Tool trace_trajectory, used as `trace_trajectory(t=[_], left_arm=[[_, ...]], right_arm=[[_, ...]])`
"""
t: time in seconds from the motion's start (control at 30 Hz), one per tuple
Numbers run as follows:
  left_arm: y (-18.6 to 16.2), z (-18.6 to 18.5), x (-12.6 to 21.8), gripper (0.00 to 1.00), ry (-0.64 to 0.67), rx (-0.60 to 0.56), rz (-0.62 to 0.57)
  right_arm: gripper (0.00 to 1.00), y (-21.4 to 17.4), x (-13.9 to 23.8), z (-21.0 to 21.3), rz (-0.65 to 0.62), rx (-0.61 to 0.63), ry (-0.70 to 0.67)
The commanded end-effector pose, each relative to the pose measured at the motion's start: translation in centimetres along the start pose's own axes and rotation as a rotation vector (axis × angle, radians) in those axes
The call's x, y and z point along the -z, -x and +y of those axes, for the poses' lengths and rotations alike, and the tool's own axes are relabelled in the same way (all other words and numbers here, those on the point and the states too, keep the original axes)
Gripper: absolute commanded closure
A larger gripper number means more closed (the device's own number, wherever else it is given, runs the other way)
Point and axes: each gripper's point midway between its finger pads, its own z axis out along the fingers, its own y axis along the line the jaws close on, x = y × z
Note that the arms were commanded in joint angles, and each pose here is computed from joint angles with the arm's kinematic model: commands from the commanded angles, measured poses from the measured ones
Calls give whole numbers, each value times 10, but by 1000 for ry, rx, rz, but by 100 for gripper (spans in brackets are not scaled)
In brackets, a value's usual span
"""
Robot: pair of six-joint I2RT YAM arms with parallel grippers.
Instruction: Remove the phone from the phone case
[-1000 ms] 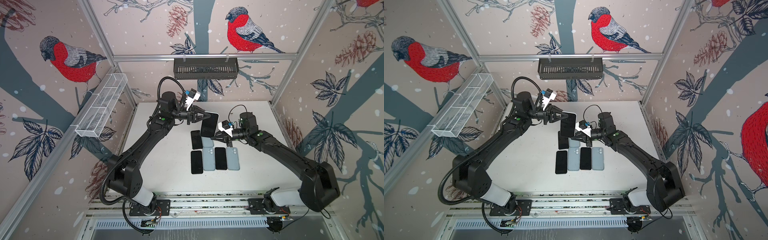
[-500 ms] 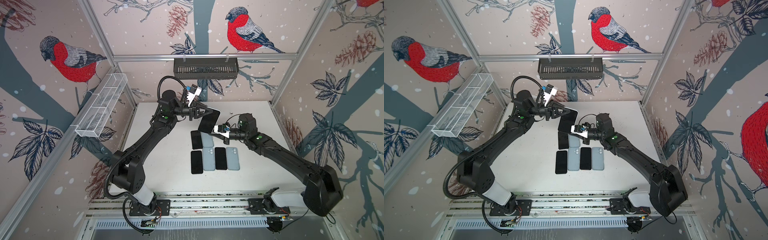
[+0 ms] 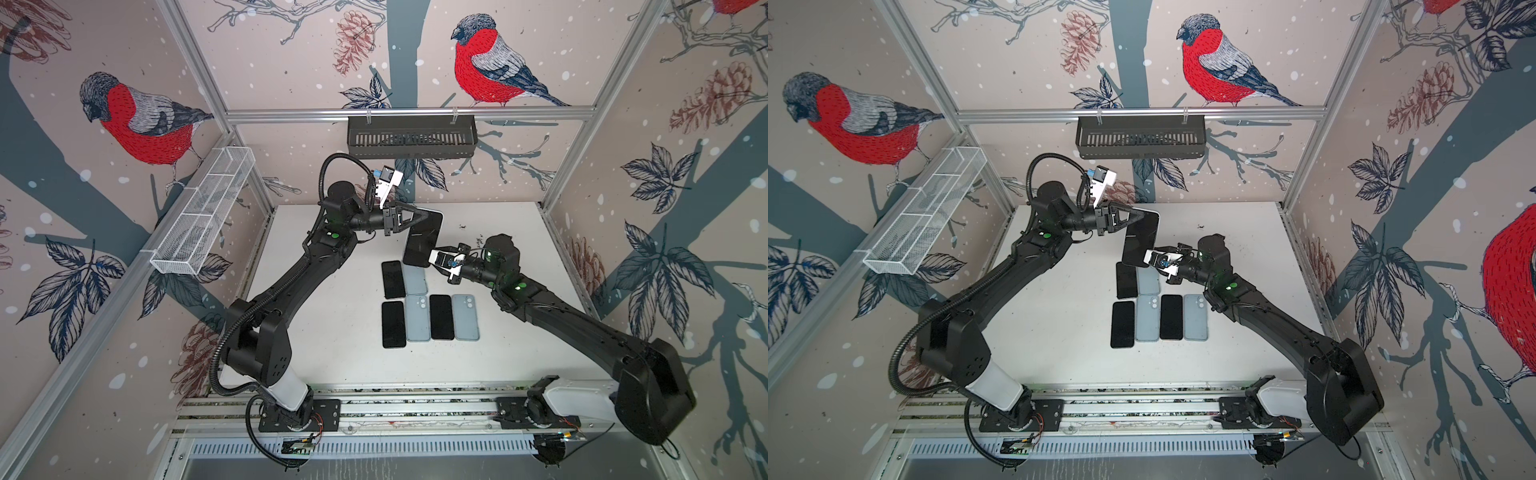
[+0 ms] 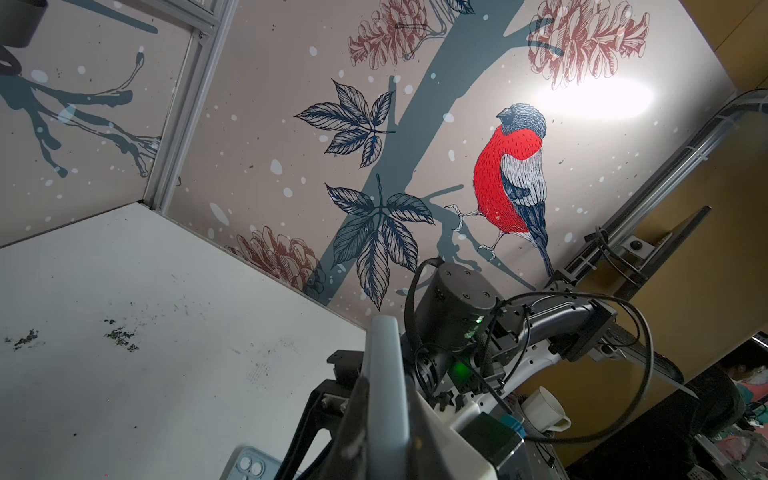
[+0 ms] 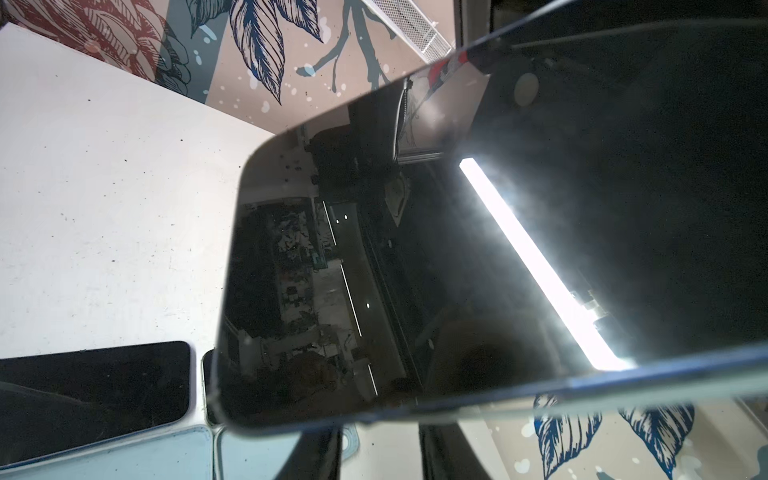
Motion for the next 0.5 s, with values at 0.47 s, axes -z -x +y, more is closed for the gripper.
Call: trace_trajectory(t=[0.47], left_arm=[[3, -9, 4, 100, -25, 35, -24]], right_arm=[[28, 10, 17, -23, -43, -13, -154]])
